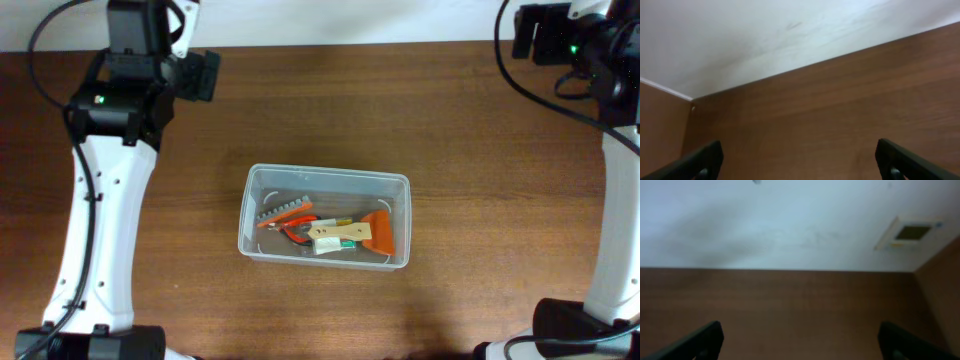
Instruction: Pack container
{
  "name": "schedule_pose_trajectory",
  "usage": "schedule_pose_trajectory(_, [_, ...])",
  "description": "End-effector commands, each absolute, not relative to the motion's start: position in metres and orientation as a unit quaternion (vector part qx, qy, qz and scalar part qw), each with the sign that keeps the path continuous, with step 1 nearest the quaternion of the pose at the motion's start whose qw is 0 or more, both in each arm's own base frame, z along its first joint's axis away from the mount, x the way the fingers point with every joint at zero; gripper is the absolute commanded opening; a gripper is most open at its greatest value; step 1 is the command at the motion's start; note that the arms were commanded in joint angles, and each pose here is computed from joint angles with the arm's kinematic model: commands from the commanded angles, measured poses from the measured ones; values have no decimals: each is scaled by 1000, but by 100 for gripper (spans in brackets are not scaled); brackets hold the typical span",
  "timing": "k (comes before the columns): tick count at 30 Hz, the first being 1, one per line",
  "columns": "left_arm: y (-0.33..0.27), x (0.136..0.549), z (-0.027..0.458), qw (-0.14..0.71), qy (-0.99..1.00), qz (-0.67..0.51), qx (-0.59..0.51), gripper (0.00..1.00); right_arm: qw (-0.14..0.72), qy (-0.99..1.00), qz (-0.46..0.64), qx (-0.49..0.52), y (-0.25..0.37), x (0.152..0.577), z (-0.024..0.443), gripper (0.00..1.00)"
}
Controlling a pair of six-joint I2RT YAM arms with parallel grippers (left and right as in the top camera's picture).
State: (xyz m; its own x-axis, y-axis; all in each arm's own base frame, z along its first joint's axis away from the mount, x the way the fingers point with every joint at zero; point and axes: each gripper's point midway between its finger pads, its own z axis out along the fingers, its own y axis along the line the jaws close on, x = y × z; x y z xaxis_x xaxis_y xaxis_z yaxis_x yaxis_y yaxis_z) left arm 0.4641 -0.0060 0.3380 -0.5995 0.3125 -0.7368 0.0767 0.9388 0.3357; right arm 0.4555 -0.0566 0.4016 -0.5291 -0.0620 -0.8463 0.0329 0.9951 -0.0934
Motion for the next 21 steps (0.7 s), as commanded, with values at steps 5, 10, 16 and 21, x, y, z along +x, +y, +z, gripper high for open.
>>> schedule_pose_trajectory(5, [6, 395, 336, 460, 872, 143, 92, 99, 487, 870, -74, -12, -58, 404, 378, 98])
schedule_pose_trajectory(10, [11, 341, 298, 485, 860, 138, 74, 99, 515, 854, -69, -30, -37, 356, 345, 99])
schedule_pose_trajectory(16, [15, 289, 246, 522, 841, 132, 59, 99, 538, 839, -50, -64, -6, 290, 289, 99])
schedule_pose_trajectory(21, [20, 267, 227, 541, 830, 132, 41, 99, 541, 837, -50, -66, -4, 252, 253, 99])
